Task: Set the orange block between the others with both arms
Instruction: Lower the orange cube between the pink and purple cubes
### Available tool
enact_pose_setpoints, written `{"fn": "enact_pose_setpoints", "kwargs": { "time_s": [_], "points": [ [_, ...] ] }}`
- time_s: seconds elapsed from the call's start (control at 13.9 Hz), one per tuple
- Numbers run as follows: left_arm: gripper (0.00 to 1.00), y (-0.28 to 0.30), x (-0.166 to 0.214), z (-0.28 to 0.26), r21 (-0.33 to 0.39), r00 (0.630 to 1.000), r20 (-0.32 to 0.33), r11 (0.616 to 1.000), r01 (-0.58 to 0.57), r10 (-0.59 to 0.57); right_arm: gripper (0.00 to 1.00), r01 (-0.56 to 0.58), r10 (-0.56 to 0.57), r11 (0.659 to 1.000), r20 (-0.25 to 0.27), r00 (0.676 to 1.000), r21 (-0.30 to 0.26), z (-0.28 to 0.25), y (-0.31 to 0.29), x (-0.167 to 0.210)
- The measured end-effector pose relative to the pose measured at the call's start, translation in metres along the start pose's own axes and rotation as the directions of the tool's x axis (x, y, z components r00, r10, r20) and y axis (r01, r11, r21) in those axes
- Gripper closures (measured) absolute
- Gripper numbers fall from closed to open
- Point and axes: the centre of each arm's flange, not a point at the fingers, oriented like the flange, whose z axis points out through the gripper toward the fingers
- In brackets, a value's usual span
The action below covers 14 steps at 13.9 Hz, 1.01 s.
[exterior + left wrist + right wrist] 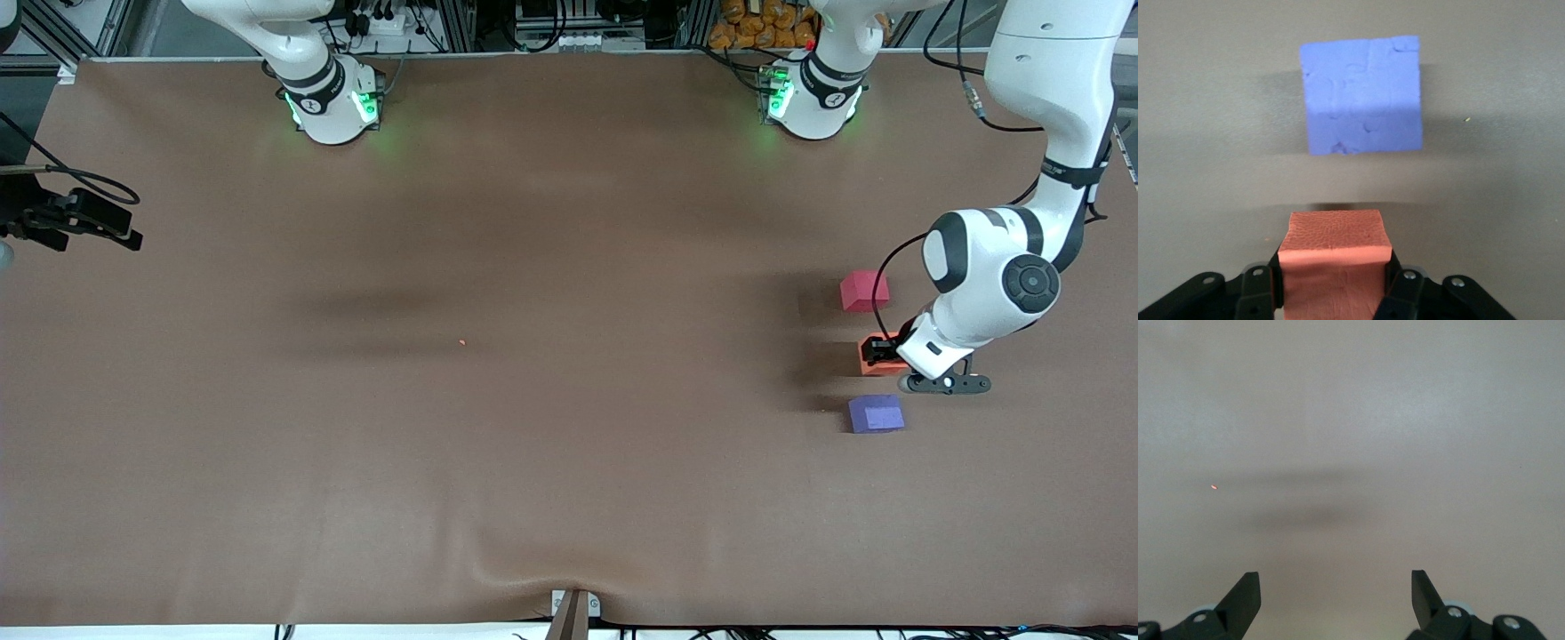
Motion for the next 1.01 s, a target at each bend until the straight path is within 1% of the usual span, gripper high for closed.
{"fn": "enact_pose_setpoints", "kwargs": {
  "time_s": [0.36, 1.01],
  "points": [
    [0.46, 0.003, -0.004, 0.012, -0.002, 0.998, -0.004, 0.998, -0.060, 0.060, 0.00, -0.002, 0.002, 1.000, 0.020, 1.000, 0.001, 0.009, 0.001, 0.000],
    [0.46, 0.010, -0.007, 0.021, -0.009, 0.997, 0.011, 0.997, -0.074, 0.074, 0.00, -0.001, 0.001, 1.000, 0.020, 1.000, 0.001, 0.009, 0.001, 0.000]
  ]
}}
